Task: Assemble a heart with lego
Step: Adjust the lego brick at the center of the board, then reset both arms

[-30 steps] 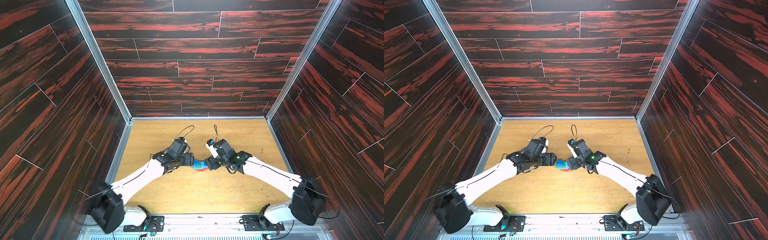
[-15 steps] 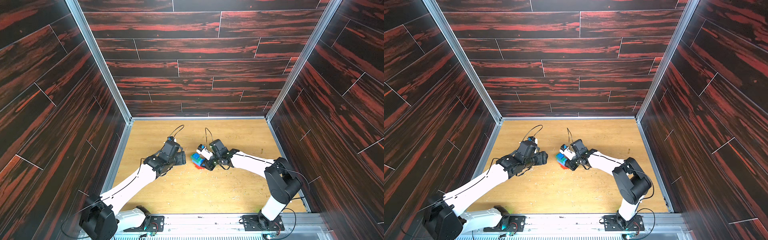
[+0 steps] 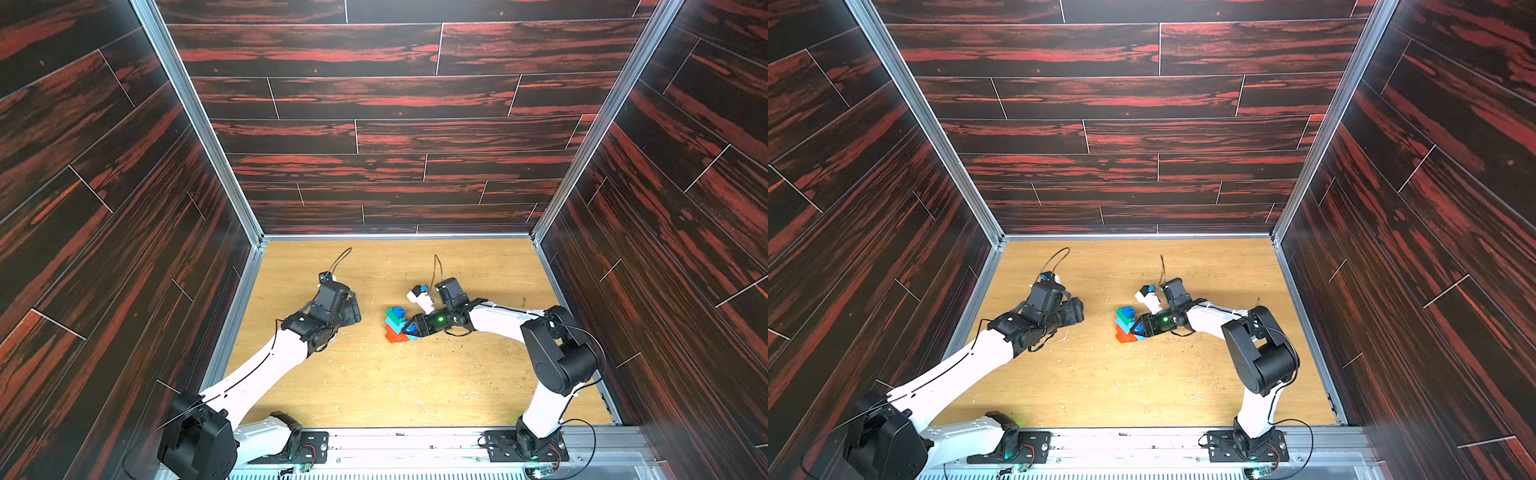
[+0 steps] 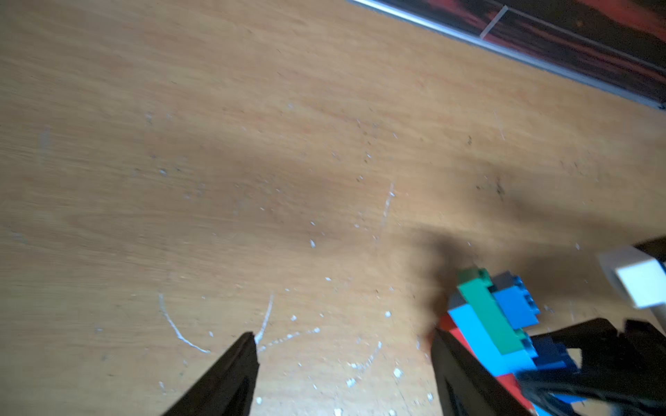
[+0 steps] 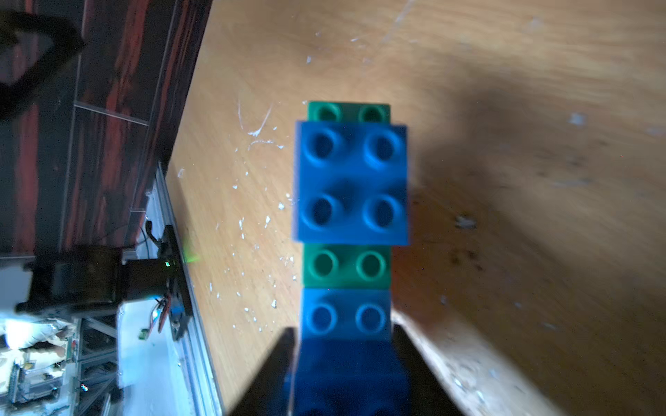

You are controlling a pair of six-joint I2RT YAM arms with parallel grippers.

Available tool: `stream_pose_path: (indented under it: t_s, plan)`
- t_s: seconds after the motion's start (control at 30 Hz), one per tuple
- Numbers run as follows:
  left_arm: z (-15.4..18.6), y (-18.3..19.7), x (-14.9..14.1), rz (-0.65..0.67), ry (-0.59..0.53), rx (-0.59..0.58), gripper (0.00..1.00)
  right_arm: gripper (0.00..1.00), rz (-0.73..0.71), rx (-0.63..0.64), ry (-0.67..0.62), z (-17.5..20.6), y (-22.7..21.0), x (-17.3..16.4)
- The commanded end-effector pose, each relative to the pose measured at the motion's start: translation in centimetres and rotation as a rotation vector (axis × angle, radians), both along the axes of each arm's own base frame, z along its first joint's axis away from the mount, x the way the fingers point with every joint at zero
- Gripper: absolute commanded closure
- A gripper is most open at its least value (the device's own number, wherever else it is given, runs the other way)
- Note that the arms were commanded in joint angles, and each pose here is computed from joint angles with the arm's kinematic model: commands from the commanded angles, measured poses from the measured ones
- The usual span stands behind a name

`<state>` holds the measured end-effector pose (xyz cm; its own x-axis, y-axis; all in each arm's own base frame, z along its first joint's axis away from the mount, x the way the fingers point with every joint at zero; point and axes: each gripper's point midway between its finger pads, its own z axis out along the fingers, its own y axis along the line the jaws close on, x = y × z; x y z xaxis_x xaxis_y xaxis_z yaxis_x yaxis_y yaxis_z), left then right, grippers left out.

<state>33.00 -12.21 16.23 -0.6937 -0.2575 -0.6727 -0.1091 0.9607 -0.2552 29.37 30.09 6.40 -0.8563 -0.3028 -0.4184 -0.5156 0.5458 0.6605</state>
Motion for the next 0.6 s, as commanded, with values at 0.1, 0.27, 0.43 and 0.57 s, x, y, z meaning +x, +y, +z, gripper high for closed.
stream_pose_path:
  t_s: [0.1,0.27,0.43,0.57]
  plan:
    - [3.2,5.0,1.4,0.177,-0.118,0.133,0.12,0.06,-0.203,-0.152,-0.07,1.1,-4.8,3.8]
    - [4.2,12.7,1.0,0.447,-0.158,0.388,0.0,0.02,-0.681,-0.475,-0.334,4.5,-16.6,10.7]
    - [0.6,18.7,0.9,0.575,-0.198,0.523,0.0,0.02,-1.009,-0.661,-0.733,6.1,-26.6,12.9]
    - [-1.9,18.5,3.0,0.483,-0.313,0.481,0.0,0.02,-0.999,-0.627,-0.868,4.1,-27.2,12.4]
